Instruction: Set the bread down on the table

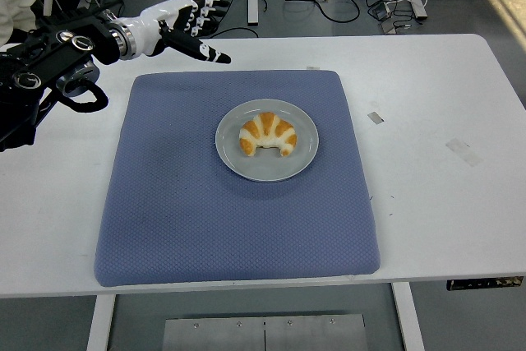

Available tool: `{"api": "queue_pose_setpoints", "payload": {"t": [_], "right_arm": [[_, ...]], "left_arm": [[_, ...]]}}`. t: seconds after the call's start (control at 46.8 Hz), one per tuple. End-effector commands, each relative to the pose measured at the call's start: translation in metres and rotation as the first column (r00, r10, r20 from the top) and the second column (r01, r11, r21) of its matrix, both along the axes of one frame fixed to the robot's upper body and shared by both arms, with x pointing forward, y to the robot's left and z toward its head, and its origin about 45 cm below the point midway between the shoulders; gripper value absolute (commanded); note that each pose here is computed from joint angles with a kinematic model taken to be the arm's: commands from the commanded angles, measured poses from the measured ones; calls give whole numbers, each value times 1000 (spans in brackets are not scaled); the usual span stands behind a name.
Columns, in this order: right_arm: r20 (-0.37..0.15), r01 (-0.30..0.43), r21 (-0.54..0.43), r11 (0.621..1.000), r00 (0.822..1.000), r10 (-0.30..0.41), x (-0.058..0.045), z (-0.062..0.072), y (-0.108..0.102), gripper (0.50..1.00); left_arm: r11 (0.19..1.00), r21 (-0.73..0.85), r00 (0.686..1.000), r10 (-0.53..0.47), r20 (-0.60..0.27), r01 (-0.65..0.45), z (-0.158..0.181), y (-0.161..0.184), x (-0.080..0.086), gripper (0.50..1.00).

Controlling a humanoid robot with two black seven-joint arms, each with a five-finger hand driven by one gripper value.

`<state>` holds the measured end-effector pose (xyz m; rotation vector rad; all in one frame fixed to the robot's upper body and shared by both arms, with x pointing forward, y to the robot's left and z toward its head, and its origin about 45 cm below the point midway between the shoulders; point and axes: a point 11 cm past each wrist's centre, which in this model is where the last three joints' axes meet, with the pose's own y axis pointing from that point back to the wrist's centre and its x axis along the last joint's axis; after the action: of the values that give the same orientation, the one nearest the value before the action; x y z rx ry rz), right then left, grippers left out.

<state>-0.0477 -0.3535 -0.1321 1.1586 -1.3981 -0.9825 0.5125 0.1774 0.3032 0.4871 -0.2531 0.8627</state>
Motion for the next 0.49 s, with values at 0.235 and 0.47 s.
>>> {"api": "queue_pose_setpoints", "payload": {"t": [0.235,0.47], "right_arm": [[0,0,0,1000,1000,0,0,0,0,1000],[0,0,0,1000,1000,0,0,0,0,1000]], "left_arm": [[957,206,976,-215,40,202,-5,-48,-24,980],[909,337,963,-270,28,245,-19,-59,-29,980]]}}
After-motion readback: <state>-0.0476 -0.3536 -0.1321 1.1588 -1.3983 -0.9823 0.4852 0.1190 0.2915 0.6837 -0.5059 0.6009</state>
